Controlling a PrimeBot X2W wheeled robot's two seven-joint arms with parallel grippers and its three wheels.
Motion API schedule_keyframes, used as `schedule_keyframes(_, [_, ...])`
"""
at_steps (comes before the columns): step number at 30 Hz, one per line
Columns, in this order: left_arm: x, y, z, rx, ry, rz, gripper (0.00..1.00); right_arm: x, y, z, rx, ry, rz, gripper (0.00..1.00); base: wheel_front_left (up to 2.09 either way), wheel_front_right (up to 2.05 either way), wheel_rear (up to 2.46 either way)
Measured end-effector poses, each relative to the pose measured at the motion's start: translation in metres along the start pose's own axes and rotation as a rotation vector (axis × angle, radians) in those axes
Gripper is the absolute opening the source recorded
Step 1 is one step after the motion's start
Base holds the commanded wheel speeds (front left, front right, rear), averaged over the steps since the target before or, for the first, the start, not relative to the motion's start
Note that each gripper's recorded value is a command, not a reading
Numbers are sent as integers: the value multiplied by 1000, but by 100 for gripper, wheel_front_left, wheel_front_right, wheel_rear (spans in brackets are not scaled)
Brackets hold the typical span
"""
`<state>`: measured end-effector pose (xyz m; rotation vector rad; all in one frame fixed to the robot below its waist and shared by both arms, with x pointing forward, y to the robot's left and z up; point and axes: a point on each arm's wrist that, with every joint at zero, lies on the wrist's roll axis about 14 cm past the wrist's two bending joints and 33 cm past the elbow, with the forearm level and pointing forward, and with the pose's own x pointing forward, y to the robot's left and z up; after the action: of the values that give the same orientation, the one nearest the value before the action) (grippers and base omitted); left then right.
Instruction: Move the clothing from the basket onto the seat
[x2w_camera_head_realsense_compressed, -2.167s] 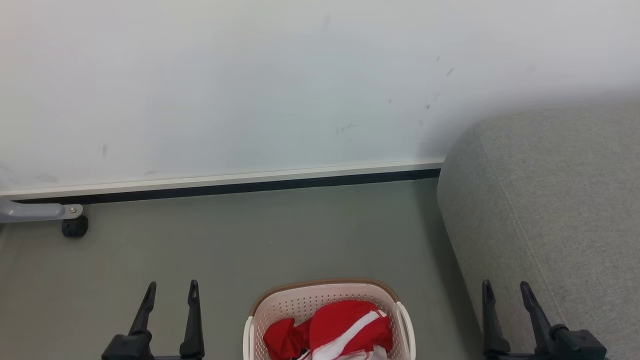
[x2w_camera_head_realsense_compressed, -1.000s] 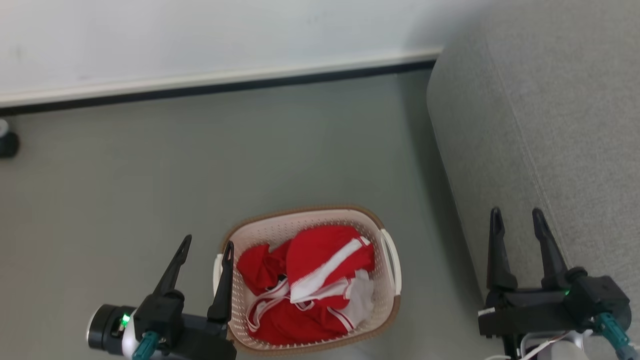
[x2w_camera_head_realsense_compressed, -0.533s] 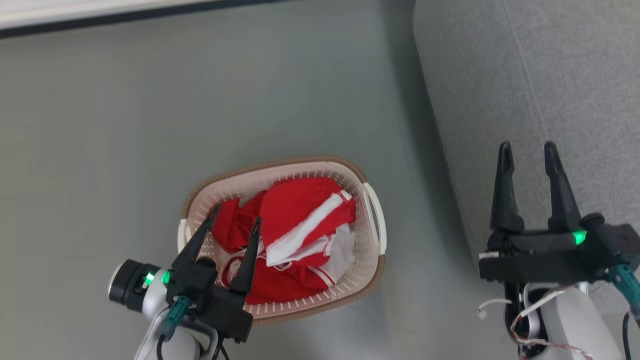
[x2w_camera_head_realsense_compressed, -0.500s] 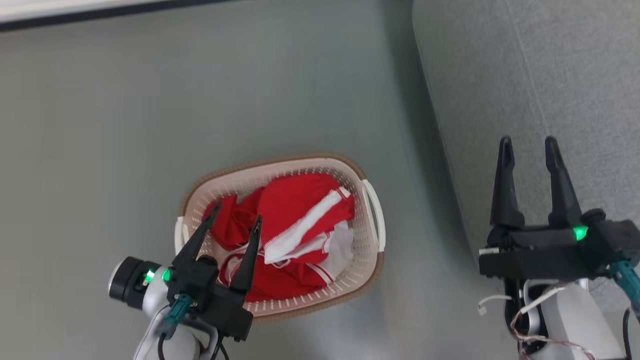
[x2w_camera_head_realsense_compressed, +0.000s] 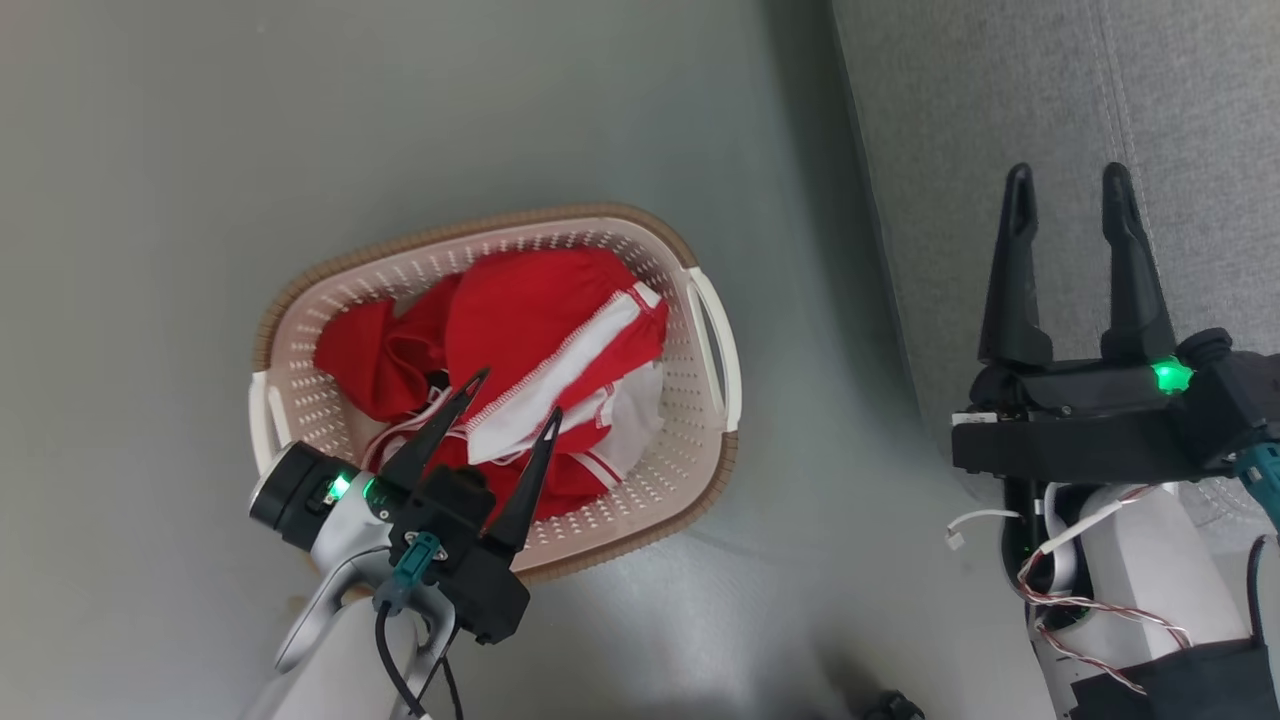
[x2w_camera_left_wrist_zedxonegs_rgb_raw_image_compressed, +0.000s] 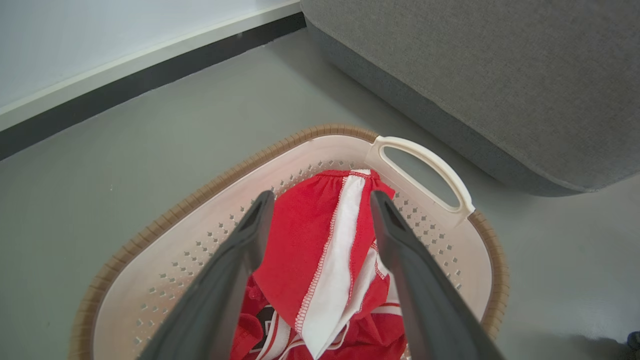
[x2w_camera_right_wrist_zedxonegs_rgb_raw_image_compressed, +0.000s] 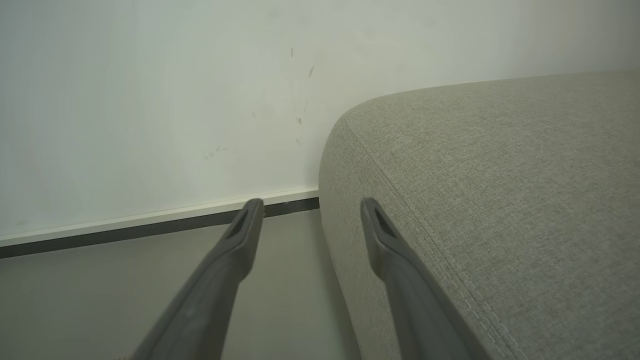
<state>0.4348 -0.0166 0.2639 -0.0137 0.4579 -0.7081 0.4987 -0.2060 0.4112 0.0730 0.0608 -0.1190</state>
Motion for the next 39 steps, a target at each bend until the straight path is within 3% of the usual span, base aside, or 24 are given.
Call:
schedule_keyframes(19, [32, -20, -82, 30, 211, -150, 100, -5, -15, -38, 7, 111, -43, 100, 0, 0, 0])
schedule_keyframes(39, [62, 0, -127, 68, 342, -110, 100, -6, -23, -58, 7, 166, -64, 100, 0, 0, 0])
